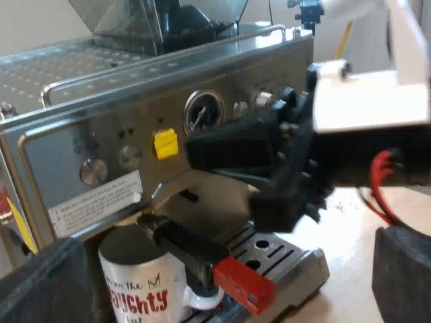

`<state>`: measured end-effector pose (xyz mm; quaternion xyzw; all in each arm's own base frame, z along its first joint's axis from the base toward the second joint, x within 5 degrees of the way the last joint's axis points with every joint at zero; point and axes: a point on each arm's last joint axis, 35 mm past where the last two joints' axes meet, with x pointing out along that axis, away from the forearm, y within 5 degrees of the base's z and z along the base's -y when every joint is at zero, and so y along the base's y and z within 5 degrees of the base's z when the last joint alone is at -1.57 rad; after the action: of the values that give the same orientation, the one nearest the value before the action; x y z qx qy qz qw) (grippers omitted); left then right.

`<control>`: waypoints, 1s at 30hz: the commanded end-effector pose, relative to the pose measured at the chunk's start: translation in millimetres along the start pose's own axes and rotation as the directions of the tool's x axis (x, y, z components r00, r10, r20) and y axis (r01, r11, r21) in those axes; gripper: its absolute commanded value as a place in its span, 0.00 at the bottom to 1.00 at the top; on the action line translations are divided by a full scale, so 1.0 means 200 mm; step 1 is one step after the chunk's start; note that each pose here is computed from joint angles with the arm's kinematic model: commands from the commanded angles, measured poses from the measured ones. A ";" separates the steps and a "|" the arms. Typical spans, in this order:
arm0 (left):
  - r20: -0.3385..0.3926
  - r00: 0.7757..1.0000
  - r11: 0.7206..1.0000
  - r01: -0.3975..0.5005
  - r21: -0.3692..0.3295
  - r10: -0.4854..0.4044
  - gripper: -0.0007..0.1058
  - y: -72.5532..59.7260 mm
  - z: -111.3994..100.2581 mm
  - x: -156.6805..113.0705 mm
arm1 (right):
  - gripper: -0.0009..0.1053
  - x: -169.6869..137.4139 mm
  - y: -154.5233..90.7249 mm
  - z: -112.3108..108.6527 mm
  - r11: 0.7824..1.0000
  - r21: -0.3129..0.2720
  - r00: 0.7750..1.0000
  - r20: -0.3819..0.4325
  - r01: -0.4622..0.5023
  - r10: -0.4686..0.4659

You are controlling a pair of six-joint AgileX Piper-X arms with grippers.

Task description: Place mug into machine

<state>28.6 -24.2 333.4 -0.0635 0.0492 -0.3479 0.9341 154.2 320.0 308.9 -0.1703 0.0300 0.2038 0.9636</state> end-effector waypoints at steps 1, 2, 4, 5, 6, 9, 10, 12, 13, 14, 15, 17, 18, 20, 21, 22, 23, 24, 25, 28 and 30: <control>-0.013 1.000 1.000 0.000 -0.013 0.000 0.80 0.00 0.00 0.00 | 0.01 0.04 -0.02 0.02 0.999 -0.002 0.999 -0.005 0.042 -0.042; -0.014 1.000 1.000 -0.001 -0.014 0.000 0.80 0.00 0.00 0.00 | 0.01 0.05 -0.02 0.02 0.999 -0.001 0.999 -0.007 0.050 -0.050; -0.014 1.000 1.000 -0.001 -0.014 0.000 0.80 0.00 0.00 0.00 | 0.01 0.08 -0.03 0.01 0.998 -0.003 0.998 -0.015 0.061 -0.061; -0.014 1.000 1.000 -0.001 -0.014 0.000 0.80 0.00 0.00 0.00 | 0.01 0.09 -0.03 0.00 0.998 -0.011 0.997 -0.025 0.066 -0.067; -0.014 1.000 1.000 -0.001 -0.014 0.000 0.80 0.00 0.00 0.00 | 0.01 0.11 -0.05 -0.01 0.997 -0.006 0.996 -0.039 0.074 -0.074; -0.014 1.000 1.000 -0.001 -0.014 0.000 0.80 0.00 0.00 0.00 | 0.01 0.14 -0.07 -0.03 0.997 0.008 0.996 -0.051 0.078 -0.078; -0.014 1.000 1.000 -0.001 -0.014 0.000 0.80 0.00 0.00 0.00 | 0.01 0.16 -0.09 -0.04 0.997 0.015 0.995 -0.056 0.080 -0.079; -0.014 1.000 1.000 -0.001 -0.014 0.000 0.80 0.00 0.00 0.00 | 0.01 0.19 -0.11 -0.06 0.995 0.023 0.994 -0.066 0.093 -0.091; -0.014 1.000 1.000 -0.001 -0.014 0.000 0.80 0.00 0.00 0.00 | 0.01 0.21 -0.13 -0.08 0.994 0.021 0.992 -0.078 0.104 -0.102; -0.014 1.000 1.000 -0.001 -0.014 0.000 0.80 0.00 0.00 0.00 | 0.01 0.23 -0.14 -0.08 0.994 0.022 0.991 -0.083 0.111 -0.109; -0.014 1.000 1.000 -0.001 -0.014 0.000 0.80 0.00 0.00 0.00 | 0.01 0.24 -0.15 -0.09 0.993 0.022 0.990 -0.086 0.116 -0.114; -0.014 1.000 1.000 -0.001 -0.014 0.000 0.80 0.00 0.00 0.00 | 0.01 0.26 -0.18 -0.10 0.991 0.031 0.987 -0.094 0.132 -0.128; -0.014 1.000 1.000 -0.001 -0.014 0.000 0.80 0.00 0.00 0.00 | 0.01 0.27 -0.19 -0.10 0.990 0.038 0.986 -0.096 0.138 -0.134; -0.014 1.000 1.000 -0.001 -0.014 0.000 0.80 0.00 0.00 0.00 | 0.01 0.27 -0.20 -0.11 0.988 0.043 0.985 -0.099 0.148 -0.143; -0.014 1.000 1.000 -0.001 -0.014 0.000 0.80 0.00 0.00 0.00 | 0.01 0.28 -0.21 -0.11 0.987 0.044 0.984 -0.102 0.154 -0.149; -0.014 1.000 1.000 -0.001 -0.014 0.000 0.80 0.00 0.00 0.00 | 0.01 0.28 -0.21 -0.11 0.987 0.040 0.983 -0.103 0.154 -0.149; -0.014 1.000 1.000 -0.001 -0.014 0.000 0.80 0.00 0.00 0.00 | 0.01 0.28 -0.21 -0.11 0.987 0.038 0.983 -0.104 0.154 -0.149; -0.014 1.000 1.000 -0.001 -0.014 0.000 0.80 0.00 0.00 0.00 | 0.01 0.28 -0.21 -0.12 0.989 0.034 0.984 -0.109 0.147 -0.143; -0.014 1.000 1.000 -0.001 -0.014 0.000 0.80 0.00 0.00 0.00 | 0.01 0.27 -0.20 -0.11 0.991 0.026 0.986 -0.113 0.128 -0.124; -0.014 1.000 1.000 -0.001 -0.014 0.000 0.80 0.00 0.00 0.00 | 0.01 0.20 -0.16 -0.10 0.997 -0.018 0.986 -0.145 0.080 -0.082; -0.014 1.000 1.000 -0.001 -0.014 0.000 0.80 0.00 0.00 0.00 | 0.01 0.14 -0.14 -0.09 0.998 -0.044 0.985 -0.166 0.045 -0.052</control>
<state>28.5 -24.2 330.9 -0.0617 0.0601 -0.3471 0.9339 191.4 303.4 297.9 -0.1967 0.0953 0.1759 0.9598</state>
